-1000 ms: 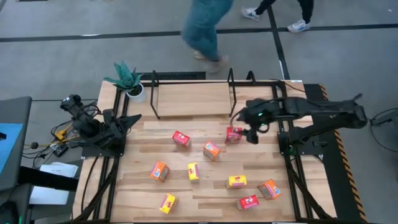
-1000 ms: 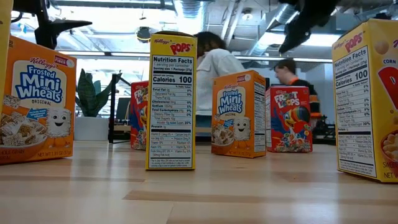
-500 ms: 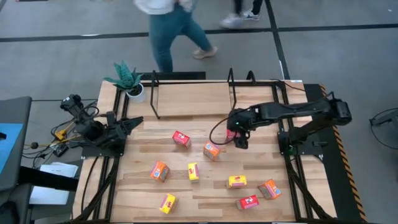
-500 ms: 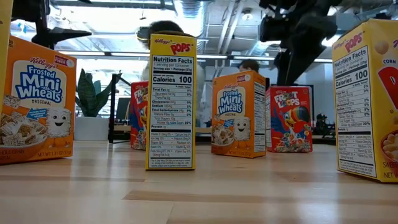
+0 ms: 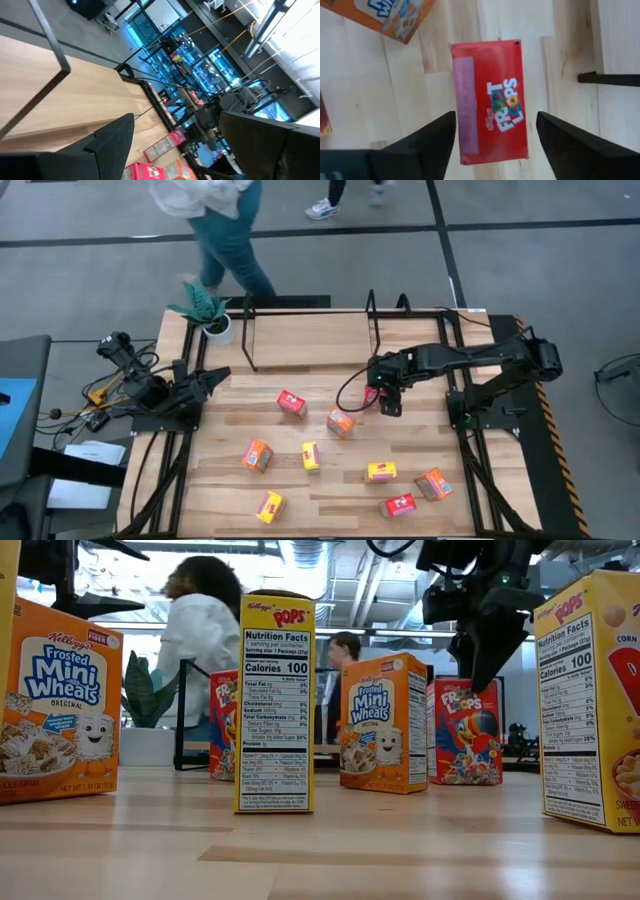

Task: Stack cereal on shelf
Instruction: Put the top right red cereal box on the shelf

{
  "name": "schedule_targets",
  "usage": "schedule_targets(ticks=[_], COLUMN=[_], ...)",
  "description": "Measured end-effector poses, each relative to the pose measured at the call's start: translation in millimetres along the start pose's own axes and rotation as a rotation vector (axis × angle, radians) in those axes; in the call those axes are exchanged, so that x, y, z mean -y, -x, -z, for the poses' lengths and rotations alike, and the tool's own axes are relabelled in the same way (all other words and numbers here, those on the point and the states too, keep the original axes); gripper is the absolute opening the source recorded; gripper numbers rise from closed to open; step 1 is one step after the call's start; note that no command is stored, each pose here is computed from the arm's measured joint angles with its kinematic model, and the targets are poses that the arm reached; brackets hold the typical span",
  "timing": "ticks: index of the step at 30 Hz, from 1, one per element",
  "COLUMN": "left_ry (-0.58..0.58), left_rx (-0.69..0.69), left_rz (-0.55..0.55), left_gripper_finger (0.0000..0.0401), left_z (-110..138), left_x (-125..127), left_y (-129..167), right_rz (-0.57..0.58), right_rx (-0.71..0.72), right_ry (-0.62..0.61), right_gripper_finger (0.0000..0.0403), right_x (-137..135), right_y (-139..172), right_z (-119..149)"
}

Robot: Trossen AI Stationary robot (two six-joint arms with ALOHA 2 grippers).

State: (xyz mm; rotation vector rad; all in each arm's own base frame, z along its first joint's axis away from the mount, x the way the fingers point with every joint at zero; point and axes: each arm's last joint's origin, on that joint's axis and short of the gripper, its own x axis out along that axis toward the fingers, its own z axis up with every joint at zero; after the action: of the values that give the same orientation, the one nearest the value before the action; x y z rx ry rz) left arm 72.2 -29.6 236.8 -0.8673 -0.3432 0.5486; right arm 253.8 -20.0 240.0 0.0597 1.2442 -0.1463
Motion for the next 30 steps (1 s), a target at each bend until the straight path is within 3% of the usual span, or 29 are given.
schedule_targets(ticks=[20, 30], left_ry=[-0.004, -0.005], left_rx=[-0.001, -0.001], left_rz=[-0.004, -0.004], left_gripper_finger=[0.0286, 0.0286], left_z=[1, 1], left_x=[-1, -1], left_y=[0, 0], right_rz=[-0.008, -0.03], right_rx=[-0.01, 0.106], right_ry=[0.067, 0.058], right_gripper_finger=[0.0151, 0.0155], right_x=[0, 2], right_y=[-2, 34], right_z=[2, -24])
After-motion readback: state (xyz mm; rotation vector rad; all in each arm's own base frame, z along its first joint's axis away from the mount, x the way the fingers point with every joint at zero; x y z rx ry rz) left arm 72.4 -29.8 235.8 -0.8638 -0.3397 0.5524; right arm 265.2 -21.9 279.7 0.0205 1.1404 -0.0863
